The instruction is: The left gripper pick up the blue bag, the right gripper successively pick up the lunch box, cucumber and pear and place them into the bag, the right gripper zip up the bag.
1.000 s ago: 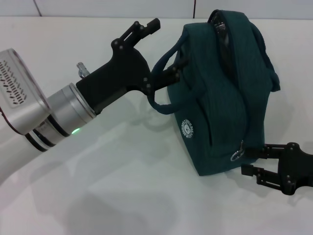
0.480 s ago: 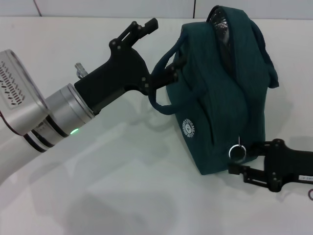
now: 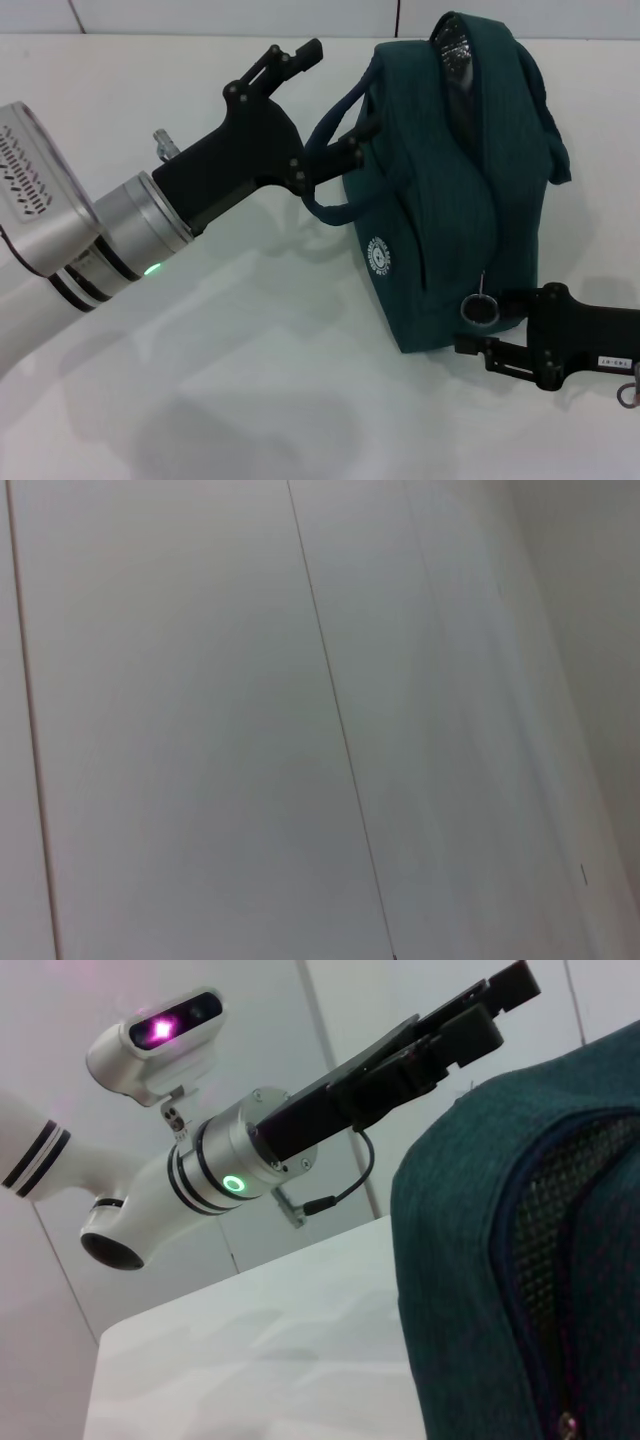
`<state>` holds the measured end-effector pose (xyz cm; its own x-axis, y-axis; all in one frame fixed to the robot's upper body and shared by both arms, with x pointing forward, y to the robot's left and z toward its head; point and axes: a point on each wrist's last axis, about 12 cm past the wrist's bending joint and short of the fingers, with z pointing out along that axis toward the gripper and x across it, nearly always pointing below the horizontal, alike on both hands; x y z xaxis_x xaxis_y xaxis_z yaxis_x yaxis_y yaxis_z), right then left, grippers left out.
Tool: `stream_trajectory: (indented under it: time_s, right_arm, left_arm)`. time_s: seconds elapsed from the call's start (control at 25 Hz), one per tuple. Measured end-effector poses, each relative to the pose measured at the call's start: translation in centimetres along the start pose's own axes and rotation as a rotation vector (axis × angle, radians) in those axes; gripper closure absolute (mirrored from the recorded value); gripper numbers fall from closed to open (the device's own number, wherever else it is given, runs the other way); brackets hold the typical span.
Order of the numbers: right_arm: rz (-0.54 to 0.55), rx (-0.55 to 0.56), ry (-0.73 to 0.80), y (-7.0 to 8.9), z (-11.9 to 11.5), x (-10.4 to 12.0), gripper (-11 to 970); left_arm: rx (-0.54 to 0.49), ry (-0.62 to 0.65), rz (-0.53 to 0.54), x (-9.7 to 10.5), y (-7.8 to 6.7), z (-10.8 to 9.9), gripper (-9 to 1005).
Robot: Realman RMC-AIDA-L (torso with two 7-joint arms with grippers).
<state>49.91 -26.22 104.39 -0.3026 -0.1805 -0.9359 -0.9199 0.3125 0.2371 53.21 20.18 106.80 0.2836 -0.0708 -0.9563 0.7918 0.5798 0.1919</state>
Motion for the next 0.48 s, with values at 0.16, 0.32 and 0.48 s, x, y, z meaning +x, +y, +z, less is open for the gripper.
stream_trajectory:
  time_s: [0.16, 0.32, 0.48]
  right_arm:
    - [-0.007, 0.009, 0.0, -0.09, -0.02, 0.05, 536]
    - [-0.099, 0.05, -0.05, -0.08, 0.16, 0.29, 665]
    - [-0.197, 0.072, -0.087, 0.16, 0.19, 0.51, 825]
  left_arm:
    - [0.001, 0.0, 0.0, 0.0, -0.01, 0.01, 118]
    - [-0.001, 0.001, -0.002, 0.03, -0.05, -0.1, 118]
    - [-0.002, 0.002, -0.005, 0.06, -0.09, -0.18, 118]
